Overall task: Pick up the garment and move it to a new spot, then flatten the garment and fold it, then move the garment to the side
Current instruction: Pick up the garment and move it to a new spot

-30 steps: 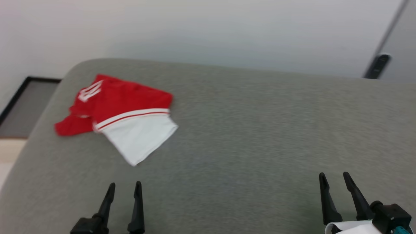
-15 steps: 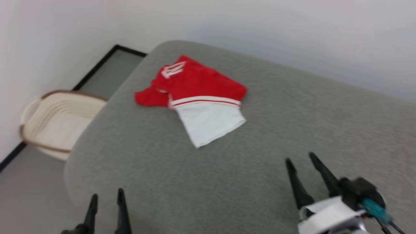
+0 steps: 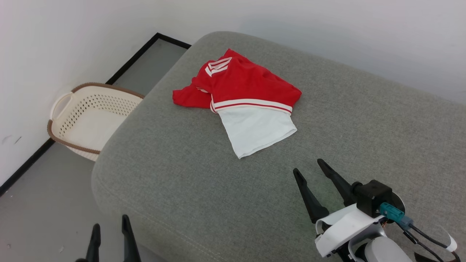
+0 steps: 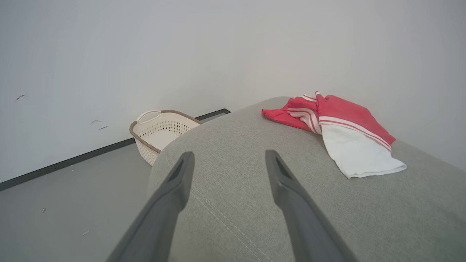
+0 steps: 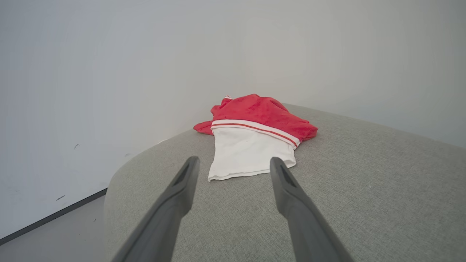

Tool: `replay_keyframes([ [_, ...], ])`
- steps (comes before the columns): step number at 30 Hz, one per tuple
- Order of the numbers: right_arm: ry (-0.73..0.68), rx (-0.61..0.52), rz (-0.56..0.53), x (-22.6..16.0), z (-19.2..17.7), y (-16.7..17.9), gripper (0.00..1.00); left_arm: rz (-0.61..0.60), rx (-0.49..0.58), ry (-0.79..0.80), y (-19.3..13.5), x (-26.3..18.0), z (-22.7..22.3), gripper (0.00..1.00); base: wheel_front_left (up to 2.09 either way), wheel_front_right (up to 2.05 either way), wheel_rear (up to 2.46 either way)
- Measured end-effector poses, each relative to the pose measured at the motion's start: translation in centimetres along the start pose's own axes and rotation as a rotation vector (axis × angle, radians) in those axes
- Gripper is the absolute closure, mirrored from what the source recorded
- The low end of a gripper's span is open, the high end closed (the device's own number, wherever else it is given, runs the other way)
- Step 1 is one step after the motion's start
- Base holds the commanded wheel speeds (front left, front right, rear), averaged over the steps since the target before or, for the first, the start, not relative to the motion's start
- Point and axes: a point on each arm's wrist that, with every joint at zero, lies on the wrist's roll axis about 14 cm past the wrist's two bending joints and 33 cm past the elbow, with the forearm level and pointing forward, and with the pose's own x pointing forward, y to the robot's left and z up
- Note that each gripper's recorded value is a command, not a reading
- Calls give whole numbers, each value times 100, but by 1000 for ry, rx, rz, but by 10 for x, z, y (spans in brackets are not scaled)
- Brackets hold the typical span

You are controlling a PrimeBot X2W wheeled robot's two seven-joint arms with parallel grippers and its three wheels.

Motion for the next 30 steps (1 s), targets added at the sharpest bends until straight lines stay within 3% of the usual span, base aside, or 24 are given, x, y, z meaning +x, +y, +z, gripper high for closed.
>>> replay_keyframes([
  [6,-12,8,-29,-4,0,-7,0,-67,-27,-71,-14,16,19,0,0,0,0],
  [10,-30,20,-73,-10,2,-14,0,-221,16,-172,-48,44,48,0,0,0,0],
  [15,-47,3,-97,-15,4,-21,0,-395,27,-377,-102,96,122,0,0,0,0],
  [20,-92,-39,-67,-7,24,-15,0,-465,74,-516,-130,146,192,0,0,0,0],
  [25,-132,-58,-73,-3,37,-25,0,-488,89,-451,-157,204,206,0,0,0,0],
  [30,-145,-51,-105,-6,36,-43,0,-485,186,-225,-177,260,161,0,0,0,0],
])
